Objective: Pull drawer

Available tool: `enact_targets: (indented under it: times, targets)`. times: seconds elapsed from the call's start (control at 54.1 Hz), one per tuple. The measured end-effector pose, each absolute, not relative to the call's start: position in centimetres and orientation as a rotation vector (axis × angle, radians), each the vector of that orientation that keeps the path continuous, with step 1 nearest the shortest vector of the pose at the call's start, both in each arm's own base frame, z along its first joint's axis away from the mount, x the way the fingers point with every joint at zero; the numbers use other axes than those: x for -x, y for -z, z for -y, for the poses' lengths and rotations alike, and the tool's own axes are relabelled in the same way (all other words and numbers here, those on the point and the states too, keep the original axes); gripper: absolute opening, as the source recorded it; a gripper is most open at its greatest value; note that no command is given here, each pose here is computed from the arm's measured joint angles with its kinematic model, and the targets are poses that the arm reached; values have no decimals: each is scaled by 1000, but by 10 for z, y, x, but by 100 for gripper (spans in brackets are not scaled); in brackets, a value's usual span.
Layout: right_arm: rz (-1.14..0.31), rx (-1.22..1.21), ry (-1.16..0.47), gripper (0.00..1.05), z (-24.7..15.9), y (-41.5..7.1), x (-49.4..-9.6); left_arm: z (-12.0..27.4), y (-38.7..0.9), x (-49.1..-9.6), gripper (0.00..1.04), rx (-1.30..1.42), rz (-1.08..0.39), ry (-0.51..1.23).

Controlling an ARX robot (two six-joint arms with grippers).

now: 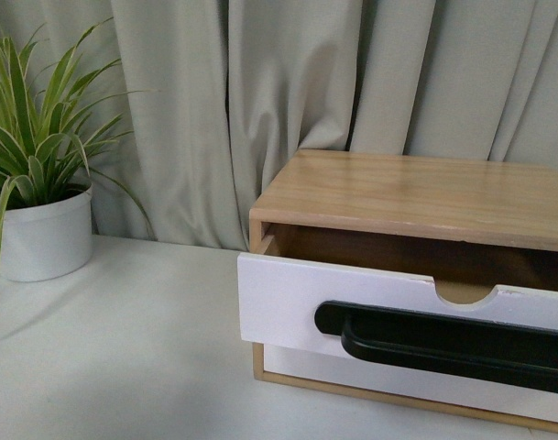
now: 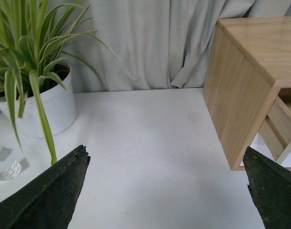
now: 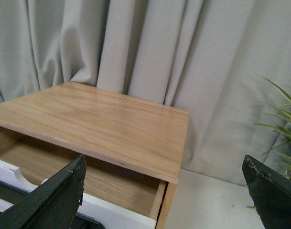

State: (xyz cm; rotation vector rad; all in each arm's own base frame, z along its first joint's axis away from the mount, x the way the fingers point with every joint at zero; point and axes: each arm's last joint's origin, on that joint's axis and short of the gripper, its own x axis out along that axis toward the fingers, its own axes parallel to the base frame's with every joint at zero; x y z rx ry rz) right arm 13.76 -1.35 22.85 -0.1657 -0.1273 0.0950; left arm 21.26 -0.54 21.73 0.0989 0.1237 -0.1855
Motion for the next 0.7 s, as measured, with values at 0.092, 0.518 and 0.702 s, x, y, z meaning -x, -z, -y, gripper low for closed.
enact_targets:
  times: [0.092, 0.518, 0.702]
  targets:
    - [107, 133, -67, 96, 13, -220, -136, 0, -211, -200, 98, -23, -125, 128]
    - [-4, 22, 4, 58, 2, -204, -128, -1, -196, -177, 62, 16, -9, -1]
    - [-2, 16, 1, 21, 0, -191, -121, 0, -186, -160, 24, 10, -7, 0]
